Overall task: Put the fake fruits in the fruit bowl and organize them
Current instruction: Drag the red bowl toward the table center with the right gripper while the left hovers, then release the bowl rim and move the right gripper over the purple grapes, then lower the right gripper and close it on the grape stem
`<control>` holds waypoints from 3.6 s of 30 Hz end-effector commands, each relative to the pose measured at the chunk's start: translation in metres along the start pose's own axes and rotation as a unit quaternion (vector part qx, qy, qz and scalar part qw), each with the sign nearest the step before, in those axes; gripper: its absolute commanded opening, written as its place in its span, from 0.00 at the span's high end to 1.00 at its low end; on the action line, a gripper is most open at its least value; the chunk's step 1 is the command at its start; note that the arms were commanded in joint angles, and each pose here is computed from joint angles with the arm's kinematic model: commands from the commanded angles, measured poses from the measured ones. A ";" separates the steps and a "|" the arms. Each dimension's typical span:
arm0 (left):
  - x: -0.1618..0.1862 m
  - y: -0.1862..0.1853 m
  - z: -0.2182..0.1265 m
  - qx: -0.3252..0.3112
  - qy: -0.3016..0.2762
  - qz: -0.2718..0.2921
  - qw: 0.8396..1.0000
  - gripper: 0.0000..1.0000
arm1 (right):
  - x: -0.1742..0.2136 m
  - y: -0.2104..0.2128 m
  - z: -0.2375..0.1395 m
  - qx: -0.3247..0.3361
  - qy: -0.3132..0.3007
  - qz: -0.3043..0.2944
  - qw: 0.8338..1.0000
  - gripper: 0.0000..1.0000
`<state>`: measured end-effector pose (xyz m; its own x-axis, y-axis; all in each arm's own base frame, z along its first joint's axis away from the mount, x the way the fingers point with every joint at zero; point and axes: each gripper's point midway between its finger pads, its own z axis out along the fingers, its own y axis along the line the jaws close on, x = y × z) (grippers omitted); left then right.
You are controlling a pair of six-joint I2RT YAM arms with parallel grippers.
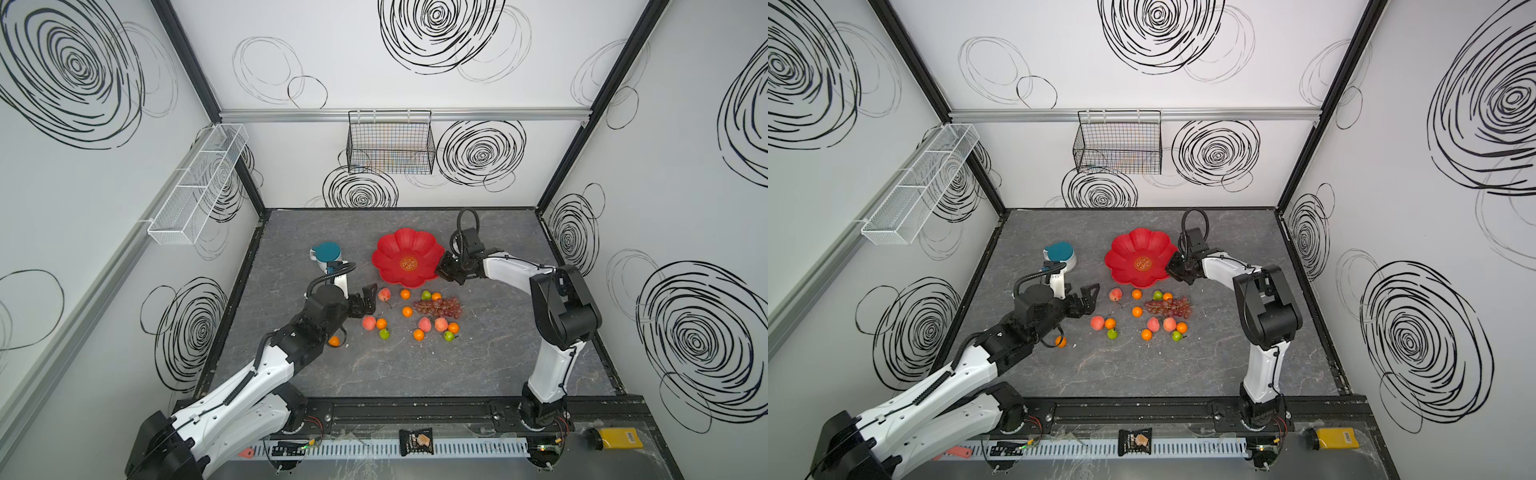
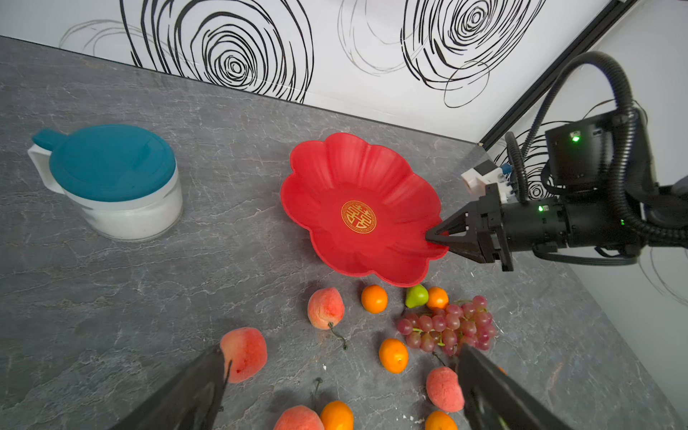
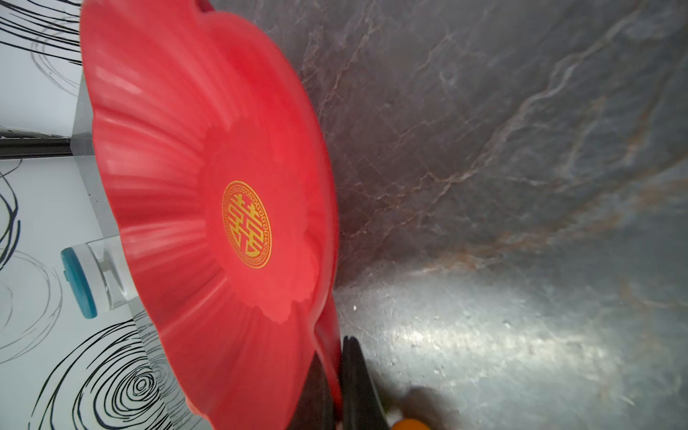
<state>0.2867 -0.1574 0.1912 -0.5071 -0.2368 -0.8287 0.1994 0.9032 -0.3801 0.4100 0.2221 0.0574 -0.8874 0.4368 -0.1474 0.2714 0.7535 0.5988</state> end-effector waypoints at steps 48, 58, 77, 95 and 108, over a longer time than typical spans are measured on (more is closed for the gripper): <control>0.088 -0.165 0.018 0.169 0.117 0.126 0.971 0.01 | 0.044 -0.107 -0.103 0.024 -0.034 0.010 0.999 0.66; 0.097 -0.196 0.029 0.181 0.128 0.144 0.964 0.01 | 0.039 -0.113 -0.086 -0.002 -0.032 0.065 0.997 0.70; 0.107 -0.192 0.028 0.178 0.134 0.149 0.964 0.01 | 0.047 -0.122 -0.061 -0.005 -0.002 0.094 0.996 0.68; 0.112 -0.188 0.020 0.178 0.135 0.149 0.963 0.01 | 0.061 -0.119 -0.046 -0.005 0.021 0.097 0.995 0.70; 0.117 -0.179 0.016 0.170 0.137 0.146 0.965 0.00 | 0.066 -0.118 -0.046 -0.002 0.022 0.095 0.995 0.79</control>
<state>0.2052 -0.3535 0.1428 -0.5951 0.2056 -0.7769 0.6146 0.7394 -0.2751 0.3095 0.1400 0.0206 -0.8385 0.5445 -0.0178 0.4119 0.6551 0.6334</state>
